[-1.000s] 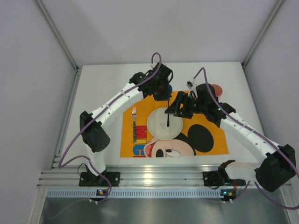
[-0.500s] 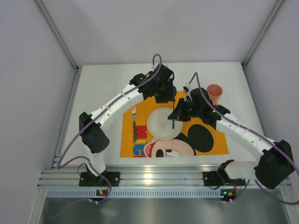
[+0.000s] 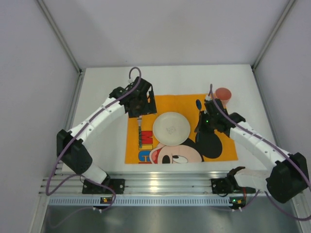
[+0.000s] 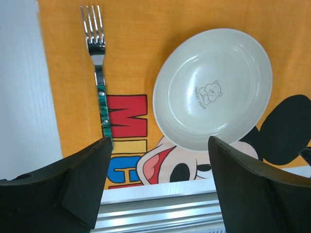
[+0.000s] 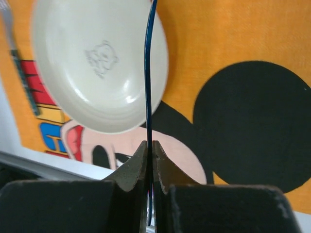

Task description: Set the dinner table for one person

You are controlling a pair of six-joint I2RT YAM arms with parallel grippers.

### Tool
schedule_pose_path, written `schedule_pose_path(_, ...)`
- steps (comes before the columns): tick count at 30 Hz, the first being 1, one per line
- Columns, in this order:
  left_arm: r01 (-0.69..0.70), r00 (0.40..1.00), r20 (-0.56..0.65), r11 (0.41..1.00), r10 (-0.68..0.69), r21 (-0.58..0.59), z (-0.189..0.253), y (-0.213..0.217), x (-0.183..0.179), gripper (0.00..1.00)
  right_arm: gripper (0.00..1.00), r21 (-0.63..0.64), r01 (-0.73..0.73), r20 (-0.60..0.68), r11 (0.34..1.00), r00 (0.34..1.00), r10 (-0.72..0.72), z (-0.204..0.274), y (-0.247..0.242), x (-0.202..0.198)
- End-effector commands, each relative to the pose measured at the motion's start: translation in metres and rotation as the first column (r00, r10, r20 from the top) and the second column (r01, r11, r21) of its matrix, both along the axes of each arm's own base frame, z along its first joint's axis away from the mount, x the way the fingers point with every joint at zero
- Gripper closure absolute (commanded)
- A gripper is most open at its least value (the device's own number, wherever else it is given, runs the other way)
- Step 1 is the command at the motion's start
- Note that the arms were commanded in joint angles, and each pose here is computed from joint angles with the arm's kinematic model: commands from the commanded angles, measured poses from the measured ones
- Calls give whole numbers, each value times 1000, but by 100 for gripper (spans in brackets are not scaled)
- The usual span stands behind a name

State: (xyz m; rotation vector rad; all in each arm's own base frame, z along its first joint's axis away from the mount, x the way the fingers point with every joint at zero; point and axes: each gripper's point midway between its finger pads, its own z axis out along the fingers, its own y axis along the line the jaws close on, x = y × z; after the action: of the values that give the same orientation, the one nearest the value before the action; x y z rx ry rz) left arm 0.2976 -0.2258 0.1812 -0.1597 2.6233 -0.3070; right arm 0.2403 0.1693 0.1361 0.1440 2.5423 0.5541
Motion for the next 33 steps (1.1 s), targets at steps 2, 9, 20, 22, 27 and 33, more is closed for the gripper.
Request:
schedule_pose_path(2, 1, 997, 79, 1000, -1, -3, 23, 20, -2, 16, 100, -137, -5, -106, 991, 994, -9, -50, -22, -7)
schedule_pose_path(9, -24, 996, 87, 1000, 24, -3, 25, 38, -17, 18, 100, -205, 3, -154, 979, 987, -36, -71, -40, 4)
schedule_pose_path(20, -49, 996, 71, 999, 49, 5, 16, 57, -43, 20, 100, -299, -5, -204, 954, 977, -58, -97, -54, 16)
schedule_pose_path(22, -48, 996, 69, 999, 48, 5, 16, 57, -43, 20, 100, -313, -16, -203, 950, 978, -50, -97, -54, 19)
schedule_pose_path(27, -44, 997, 64, 999, 44, 6, 17, 56, -41, 21, 76, -380, -16, -190, 925, 980, -62, -96, -66, 25)
schedule_pose_path(33, -36, 997, 61, 999, 35, 9, 16, 53, -38, 21, 21, -448, 15, -169, 894, 980, -101, -85, -82, 21)
